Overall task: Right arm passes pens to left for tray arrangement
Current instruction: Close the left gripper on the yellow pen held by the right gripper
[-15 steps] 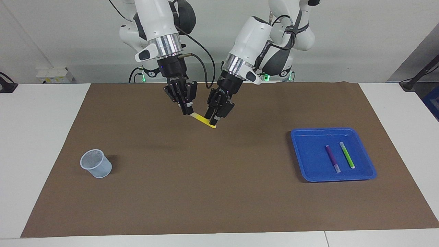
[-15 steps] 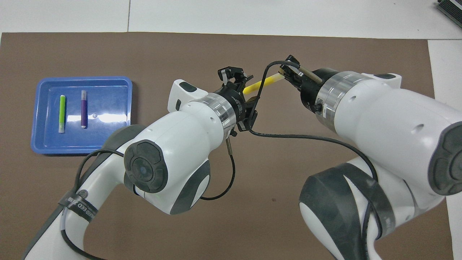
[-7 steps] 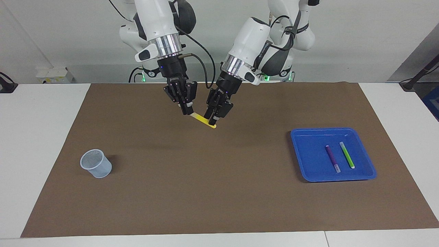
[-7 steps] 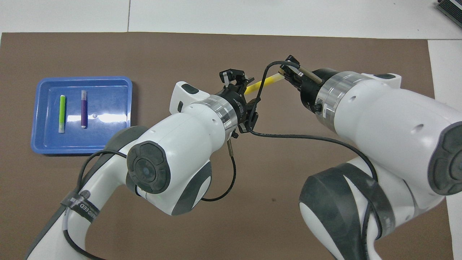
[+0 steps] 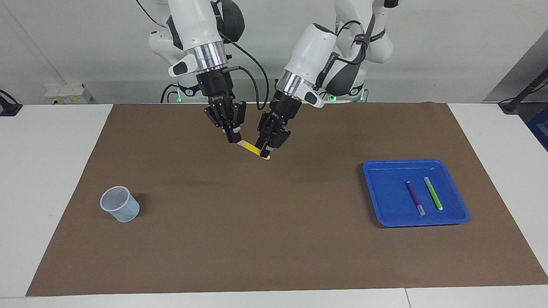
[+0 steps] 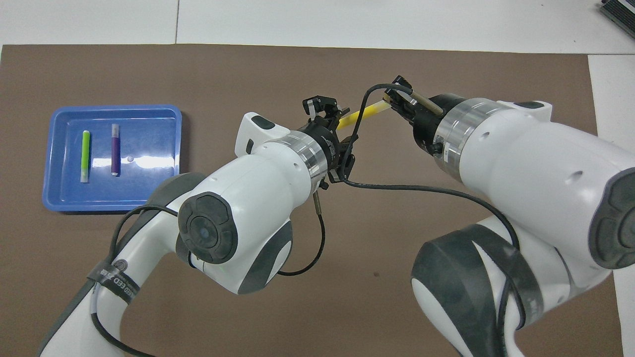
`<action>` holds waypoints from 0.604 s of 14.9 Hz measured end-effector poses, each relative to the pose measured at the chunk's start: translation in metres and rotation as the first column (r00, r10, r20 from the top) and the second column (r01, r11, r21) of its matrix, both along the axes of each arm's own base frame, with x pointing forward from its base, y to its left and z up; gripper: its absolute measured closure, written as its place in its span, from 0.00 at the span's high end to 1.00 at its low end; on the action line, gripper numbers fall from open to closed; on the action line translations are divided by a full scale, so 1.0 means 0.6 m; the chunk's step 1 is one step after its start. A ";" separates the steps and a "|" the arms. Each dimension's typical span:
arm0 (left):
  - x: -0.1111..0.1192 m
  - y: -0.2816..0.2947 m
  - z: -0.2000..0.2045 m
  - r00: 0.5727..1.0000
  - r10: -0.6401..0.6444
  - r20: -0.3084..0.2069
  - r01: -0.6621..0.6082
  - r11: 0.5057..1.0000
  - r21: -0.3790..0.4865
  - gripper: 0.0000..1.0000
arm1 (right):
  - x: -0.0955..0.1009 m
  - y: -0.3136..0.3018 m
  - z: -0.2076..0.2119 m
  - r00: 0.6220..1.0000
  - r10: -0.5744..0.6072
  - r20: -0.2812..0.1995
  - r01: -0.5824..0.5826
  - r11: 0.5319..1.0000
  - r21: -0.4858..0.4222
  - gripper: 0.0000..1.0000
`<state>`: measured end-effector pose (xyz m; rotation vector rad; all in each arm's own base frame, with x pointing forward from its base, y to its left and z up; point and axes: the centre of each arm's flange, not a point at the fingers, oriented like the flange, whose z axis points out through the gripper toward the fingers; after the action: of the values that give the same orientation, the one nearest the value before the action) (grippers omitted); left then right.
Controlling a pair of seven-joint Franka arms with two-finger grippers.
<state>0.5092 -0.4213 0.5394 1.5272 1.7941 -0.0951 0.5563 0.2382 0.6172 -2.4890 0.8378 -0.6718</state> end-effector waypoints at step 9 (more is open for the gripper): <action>0.006 -0.001 -0.006 1.000 0.005 0.000 -0.005 1.000 -0.001 0.24 | -0.001 0.000 0.001 1.000 0.000 0.000 0.000 1.000 -0.002 0.17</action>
<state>0.5126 -0.4219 0.5356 1.5218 1.7971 -0.0940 0.5556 0.2380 0.6178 -2.4904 0.8383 -0.6726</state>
